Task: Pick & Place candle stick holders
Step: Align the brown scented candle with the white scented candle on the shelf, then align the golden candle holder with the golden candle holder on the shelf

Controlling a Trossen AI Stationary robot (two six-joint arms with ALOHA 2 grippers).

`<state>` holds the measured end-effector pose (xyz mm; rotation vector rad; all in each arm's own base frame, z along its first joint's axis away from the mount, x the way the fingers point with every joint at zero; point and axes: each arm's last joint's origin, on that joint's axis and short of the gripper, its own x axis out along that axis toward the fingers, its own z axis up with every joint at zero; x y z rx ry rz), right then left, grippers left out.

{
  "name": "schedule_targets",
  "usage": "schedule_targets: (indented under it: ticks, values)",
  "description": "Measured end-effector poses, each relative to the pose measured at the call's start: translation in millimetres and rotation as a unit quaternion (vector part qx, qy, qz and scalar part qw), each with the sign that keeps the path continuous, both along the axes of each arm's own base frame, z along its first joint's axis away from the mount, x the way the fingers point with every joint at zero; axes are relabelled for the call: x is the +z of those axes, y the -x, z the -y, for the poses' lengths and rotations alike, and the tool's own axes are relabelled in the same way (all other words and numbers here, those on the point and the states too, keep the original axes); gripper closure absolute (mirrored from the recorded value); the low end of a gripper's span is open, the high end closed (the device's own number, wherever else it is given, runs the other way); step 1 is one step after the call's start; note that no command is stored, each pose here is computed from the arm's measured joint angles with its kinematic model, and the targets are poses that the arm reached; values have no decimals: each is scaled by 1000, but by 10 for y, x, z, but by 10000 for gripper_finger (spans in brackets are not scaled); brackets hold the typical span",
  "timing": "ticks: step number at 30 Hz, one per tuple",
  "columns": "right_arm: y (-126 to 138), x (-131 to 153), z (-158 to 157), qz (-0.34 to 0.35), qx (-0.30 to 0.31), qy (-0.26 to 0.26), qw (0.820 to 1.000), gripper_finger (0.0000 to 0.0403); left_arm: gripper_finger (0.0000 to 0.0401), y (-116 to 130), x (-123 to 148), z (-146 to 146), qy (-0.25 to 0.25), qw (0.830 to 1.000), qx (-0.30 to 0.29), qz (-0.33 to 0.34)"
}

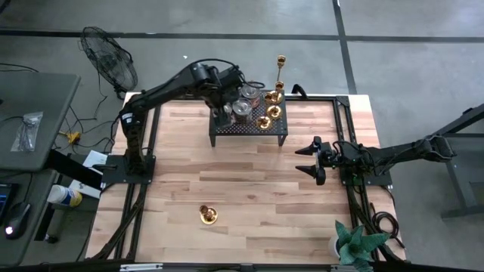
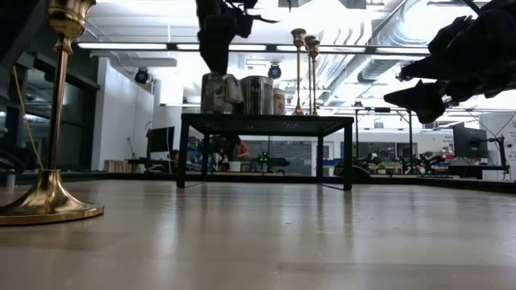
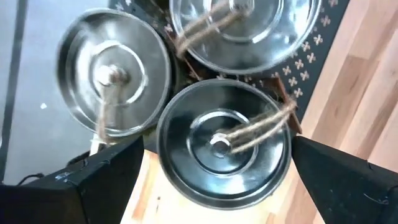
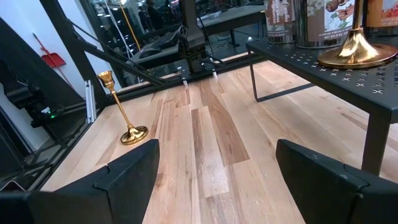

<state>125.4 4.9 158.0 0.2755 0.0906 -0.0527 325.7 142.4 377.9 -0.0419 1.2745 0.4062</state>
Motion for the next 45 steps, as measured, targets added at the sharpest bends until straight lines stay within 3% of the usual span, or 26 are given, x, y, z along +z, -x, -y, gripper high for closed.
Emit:
schedule_targets:
  ticks: [12, 25, 35, 45]
  values:
    - [0, -1, 0, 0, 0, 0, 1000, 87, 2, 67, 285, 79, -20, 999, -1, 29]
    - [0, -1, 0, 0, 0, 0, 1000, 87, 2, 274, 551, 486, -13, 998, -31, 57]
    - [0, 0, 0, 0, 0, 0, 1000, 87, 2, 364, 479, 892, 4, 997, -70, 43]
    - [0, 0, 0, 0, 0, 0, 1000, 87, 2, 827, 245, 1272, 50, 997, -48, 14]
